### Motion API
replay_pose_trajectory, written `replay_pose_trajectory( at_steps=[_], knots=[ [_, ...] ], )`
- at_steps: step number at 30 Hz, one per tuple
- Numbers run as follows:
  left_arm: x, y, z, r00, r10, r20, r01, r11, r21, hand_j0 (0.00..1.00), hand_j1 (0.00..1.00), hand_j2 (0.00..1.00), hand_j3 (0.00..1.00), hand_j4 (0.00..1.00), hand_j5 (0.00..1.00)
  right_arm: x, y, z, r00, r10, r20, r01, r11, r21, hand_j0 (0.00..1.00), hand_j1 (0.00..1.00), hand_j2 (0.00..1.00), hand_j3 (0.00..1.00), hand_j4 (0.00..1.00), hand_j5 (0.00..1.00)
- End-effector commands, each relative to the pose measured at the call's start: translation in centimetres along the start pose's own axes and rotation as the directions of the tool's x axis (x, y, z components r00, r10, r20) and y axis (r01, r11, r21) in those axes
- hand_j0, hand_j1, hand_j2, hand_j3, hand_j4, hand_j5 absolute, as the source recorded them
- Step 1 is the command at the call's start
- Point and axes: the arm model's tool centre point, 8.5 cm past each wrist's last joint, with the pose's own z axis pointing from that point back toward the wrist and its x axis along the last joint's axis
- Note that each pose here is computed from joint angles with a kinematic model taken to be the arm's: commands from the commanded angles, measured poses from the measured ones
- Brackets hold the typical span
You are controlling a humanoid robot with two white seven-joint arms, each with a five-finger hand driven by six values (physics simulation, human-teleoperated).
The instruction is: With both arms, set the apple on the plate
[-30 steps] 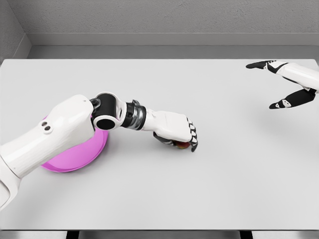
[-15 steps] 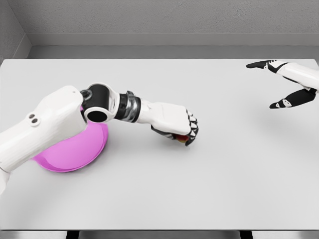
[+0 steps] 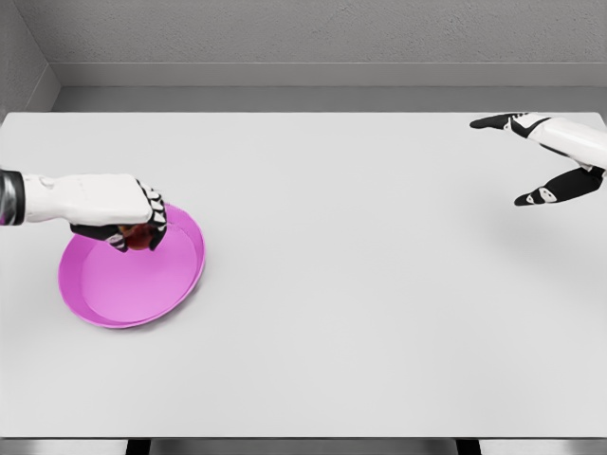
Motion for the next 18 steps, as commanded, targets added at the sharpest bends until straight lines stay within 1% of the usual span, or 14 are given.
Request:
replay_pose_trajectory(
  at_steps=[1, 3, 4, 6, 7, 8, 13, 14, 15, 16, 17, 18],
  knots=[
    [-0.8, -0.3, 0.9, 0.999, 0.021, -0.032, -0.021, 1.000, -0.001, 0.39, 0.39, 0.39, 0.39, 0.39, 0.39, 0.0, -0.1, 0.0, 1.000, -0.006, 0.002, 0.006, 1.000, -0.005, 1.00, 1.00, 1.00, 1.00, 1.00, 1.00],
    [-0.9, -0.4, 0.9, 0.999, 0.028, -0.031, -0.028, 1.000, 0.002, 0.50, 0.50, 0.50, 0.50, 0.50, 0.50, 0.0, -0.1, 0.0, 1.000, -0.006, 0.002, 0.006, 1.000, -0.005, 1.00, 1.00, 1.00, 1.00, 1.00, 1.00],
    [-1.3, -0.6, 0.9, 0.998, 0.042, -0.039, -0.042, 0.999, 0.004, 0.66, 0.66, 0.66, 0.66, 0.66, 0.66, 0.0, -0.1, 0.0, 1.000, -0.006, 0.002, 0.006, 1.000, -0.005, 1.00, 1.00, 1.00, 1.00, 1.00, 1.00],
    [-1.4, -0.6, 0.7, 0.998, 0.048, -0.038, -0.048, 0.999, 0.012, 0.94, 0.94, 0.94, 0.94, 0.94, 0.94, 0.0, 0.0, 0.0, 1.000, -0.007, 0.002, 0.007, 1.000, -0.004, 1.00, 1.00, 1.00, 1.00, 1.00, 1.00],
    [-1.4, -0.7, 0.7, 0.998, 0.051, -0.040, -0.050, 0.999, 0.010, 0.98, 0.98, 0.98, 0.98, 0.98, 0.98, 0.0, 0.0, 0.0, 1.000, -0.007, 0.002, 0.007, 1.000, -0.004, 1.00, 1.00, 1.00, 1.00, 1.00, 1.00],
    [-1.4, -0.7, 0.8, 0.998, 0.053, -0.040, -0.053, 0.999, 0.010, 1.00, 1.00, 1.00, 1.00, 1.00, 1.00, 0.0, 0.0, 0.0, 1.000, -0.007, 0.002, 0.007, 1.000, -0.004, 1.00, 1.00, 1.00, 1.00, 1.00, 1.00],
    [-1.5, -0.6, 1.0, 0.997, 0.061, -0.041, -0.061, 0.998, 0.019, 1.00, 1.00, 1.00, 1.00, 1.00, 1.00, 0.0, 0.0, 0.1, 1.000, -0.007, 0.000, 0.007, 1.000, -0.003, 1.00, 1.00, 1.00, 1.00, 1.00, 1.00],
    [-1.9, -0.2, 1.1, 0.996, 0.082, -0.042, -0.080, 0.996, 0.046, 1.00, 1.00, 1.00, 1.00, 1.00, 1.00, 0.0, 0.0, 0.1, 1.000, -0.007, 0.000, 0.007, 1.000, -0.003, 1.00, 1.00, 1.00, 1.00, 1.00, 1.00],
    [-2.8, 0.1, 0.9, 0.988, 0.150, -0.035, -0.146, 0.984, 0.098, 1.00, 1.00, 1.00, 1.00, 1.00, 1.00, 0.0, 0.2, 0.1, 1.000, -0.010, -0.001, 0.010, 1.000, -0.001, 1.00, 1.00, 1.00, 1.00, 1.00, 1.00],
    [-4.3, 0.8, 2.0, 0.972, 0.232, -0.041, -0.221, 0.960, 0.174, 1.00, 1.00, 1.00, 1.00, 1.00, 1.00, -0.1, 0.5, 0.1, 1.000, -0.015, -0.003, 0.015, 1.000, 0.003, 1.00, 1.00, 1.00, 1.00, 1.00, 1.00],
    [-5.0, 2.1, 2.4, 0.961, 0.275, -0.023, -0.261, 0.932, 0.252, 1.00, 1.00, 1.00, 1.00, 1.00, 1.00, -0.1, 0.5, 0.1, 1.000, -0.015, -0.003, 0.016, 1.000, 0.003, 1.00, 1.00, 1.00, 1.00, 1.00, 1.00],
    [-6.0, 3.0, 3.3, 0.957, 0.286, -0.041, -0.261, 0.917, 0.301, 1.00, 1.00, 1.00, 1.00, 1.00, 1.00, -0.1, 0.4, 0.1, 1.000, -0.014, -0.002, 0.014, 1.000, 0.003, 1.00, 1.00, 1.00, 1.00, 1.00, 1.00]
  ],
)
